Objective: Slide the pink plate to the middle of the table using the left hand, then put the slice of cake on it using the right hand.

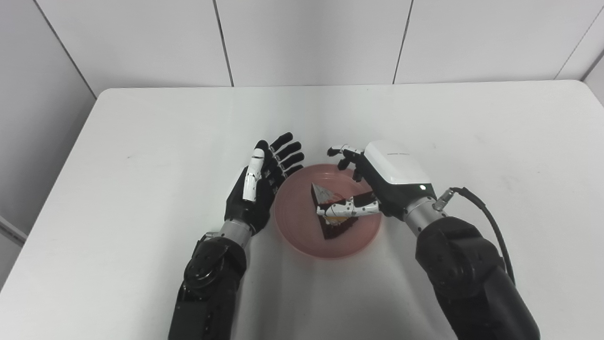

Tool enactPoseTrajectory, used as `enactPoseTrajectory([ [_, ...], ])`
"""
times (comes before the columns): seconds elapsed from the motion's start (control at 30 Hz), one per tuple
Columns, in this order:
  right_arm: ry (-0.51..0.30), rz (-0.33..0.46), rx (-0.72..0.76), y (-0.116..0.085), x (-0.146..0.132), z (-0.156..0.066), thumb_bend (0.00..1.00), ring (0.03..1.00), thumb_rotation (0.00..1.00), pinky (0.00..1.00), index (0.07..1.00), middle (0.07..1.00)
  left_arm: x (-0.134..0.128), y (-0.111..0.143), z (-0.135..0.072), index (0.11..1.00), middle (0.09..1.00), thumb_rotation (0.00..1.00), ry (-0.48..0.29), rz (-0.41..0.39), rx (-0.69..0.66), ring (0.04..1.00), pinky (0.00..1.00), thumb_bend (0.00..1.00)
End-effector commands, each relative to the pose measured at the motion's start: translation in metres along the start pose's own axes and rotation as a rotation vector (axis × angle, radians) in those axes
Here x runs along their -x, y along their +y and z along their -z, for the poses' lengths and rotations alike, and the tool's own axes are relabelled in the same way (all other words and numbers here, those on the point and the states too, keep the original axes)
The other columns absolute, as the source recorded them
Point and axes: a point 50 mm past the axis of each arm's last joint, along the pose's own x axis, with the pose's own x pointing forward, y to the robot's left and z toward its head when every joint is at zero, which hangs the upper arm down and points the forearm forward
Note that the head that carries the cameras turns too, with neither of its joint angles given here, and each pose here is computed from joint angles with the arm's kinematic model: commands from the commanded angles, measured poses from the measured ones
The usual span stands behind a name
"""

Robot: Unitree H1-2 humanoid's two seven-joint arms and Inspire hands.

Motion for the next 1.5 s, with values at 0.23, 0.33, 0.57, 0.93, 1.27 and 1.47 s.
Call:
enactPoseTrajectory([
  [0.23,-0.059,0.148,-0.153,-0.024,0.015,0.016,0.86,0.92,0.98,0.75,1.0,0.995,0.013,-0.002,0.012,0.842,0.856,1.0,0.04,-0.079,-0.037,0.844,0.83,0.42],
  [0.33,-0.068,0.234,-0.266,-0.02,0.023,0.035,0.85,0.961,1.0,0.8,1.0,1.0,0.02,0.0,0.01,0.885,0.898,1.0,0.004,-0.075,-0.092,0.881,0.88,0.44],
  [0.57,-0.004,0.328,-0.612,0.013,0.047,0.071,0.65,1.0,1.0,0.99,1.0,1.0,0.036,0.006,0.009,0.992,0.996,1.0,-0.072,-0.08,-0.183,0.982,0.96,0.56],
  [0.93,0.063,0.286,-0.886,0.064,0.082,0.089,0.59,1.0,1.0,1.0,1.0,1.0,0.074,0.01,0.01,1.0,1.0,1.0,-0.168,-0.099,-0.413,1.0,1.0,0.56],
  [1.27,0.03,0.257,-1.019,0.079,0.083,0.086,0.35,1.0,1.0,1.0,1.0,1.0,0.105,0.017,0.02,1.0,1.0,1.0,-0.153,-0.122,-0.519,1.0,1.0,0.58],
  [1.47,0.026,0.25,-1.038,0.088,0.081,0.087,0.28,1.0,1.0,1.0,1.0,1.0,0.11,0.02,0.026,0.981,0.999,1.0,-0.125,-0.108,-0.494,1.0,1.0,0.54],
])
